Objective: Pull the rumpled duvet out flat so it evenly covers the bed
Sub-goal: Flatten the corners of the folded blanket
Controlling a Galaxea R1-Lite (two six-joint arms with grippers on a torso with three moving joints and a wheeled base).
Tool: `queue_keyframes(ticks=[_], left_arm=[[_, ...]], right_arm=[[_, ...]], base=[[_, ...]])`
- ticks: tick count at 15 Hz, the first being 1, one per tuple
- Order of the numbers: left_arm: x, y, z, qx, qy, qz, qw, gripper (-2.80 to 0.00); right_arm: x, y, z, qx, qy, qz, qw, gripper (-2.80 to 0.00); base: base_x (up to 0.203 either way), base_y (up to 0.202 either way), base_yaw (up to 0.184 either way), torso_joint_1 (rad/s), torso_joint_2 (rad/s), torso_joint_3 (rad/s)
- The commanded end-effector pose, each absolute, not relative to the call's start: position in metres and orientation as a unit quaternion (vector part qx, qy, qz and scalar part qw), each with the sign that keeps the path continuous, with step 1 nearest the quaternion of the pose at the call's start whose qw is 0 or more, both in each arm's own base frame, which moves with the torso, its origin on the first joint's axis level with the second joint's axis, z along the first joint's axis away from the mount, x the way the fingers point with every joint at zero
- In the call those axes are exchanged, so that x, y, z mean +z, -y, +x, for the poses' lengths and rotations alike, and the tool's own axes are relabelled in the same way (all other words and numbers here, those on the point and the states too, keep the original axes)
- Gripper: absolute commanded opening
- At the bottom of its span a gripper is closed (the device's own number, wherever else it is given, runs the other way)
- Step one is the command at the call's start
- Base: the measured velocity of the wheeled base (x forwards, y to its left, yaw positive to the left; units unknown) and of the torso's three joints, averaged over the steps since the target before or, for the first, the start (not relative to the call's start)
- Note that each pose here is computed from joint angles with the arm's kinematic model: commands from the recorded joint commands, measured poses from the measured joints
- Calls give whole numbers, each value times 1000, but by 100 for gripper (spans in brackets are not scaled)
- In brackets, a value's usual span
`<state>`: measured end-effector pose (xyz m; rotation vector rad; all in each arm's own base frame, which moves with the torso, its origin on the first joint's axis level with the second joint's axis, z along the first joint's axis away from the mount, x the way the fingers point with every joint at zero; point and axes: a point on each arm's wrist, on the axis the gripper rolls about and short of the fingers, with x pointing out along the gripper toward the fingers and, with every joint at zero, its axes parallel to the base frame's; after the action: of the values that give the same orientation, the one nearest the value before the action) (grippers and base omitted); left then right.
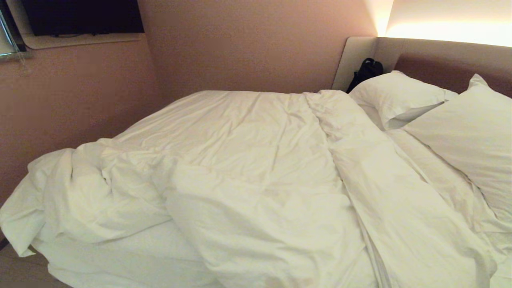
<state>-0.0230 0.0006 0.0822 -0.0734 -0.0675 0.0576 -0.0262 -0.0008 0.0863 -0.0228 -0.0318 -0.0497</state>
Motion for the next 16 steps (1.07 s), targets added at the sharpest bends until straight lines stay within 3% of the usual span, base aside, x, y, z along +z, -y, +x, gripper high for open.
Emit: queue_keyframes(ticks=[1, 16], left_arm=[[82, -1, -23, 29, 34, -37, 998, -280], [82, -1, -23, 29, 33, -35, 998, -280]], right_arm=[[85, 1, -25, -20, 21, -8, 1000, -280], [76, 0, -23, -5, 4, -3, 1000, -280]], base=[[0, 0, 0, 0, 0, 0], [0, 0, 0, 0, 0, 0]])
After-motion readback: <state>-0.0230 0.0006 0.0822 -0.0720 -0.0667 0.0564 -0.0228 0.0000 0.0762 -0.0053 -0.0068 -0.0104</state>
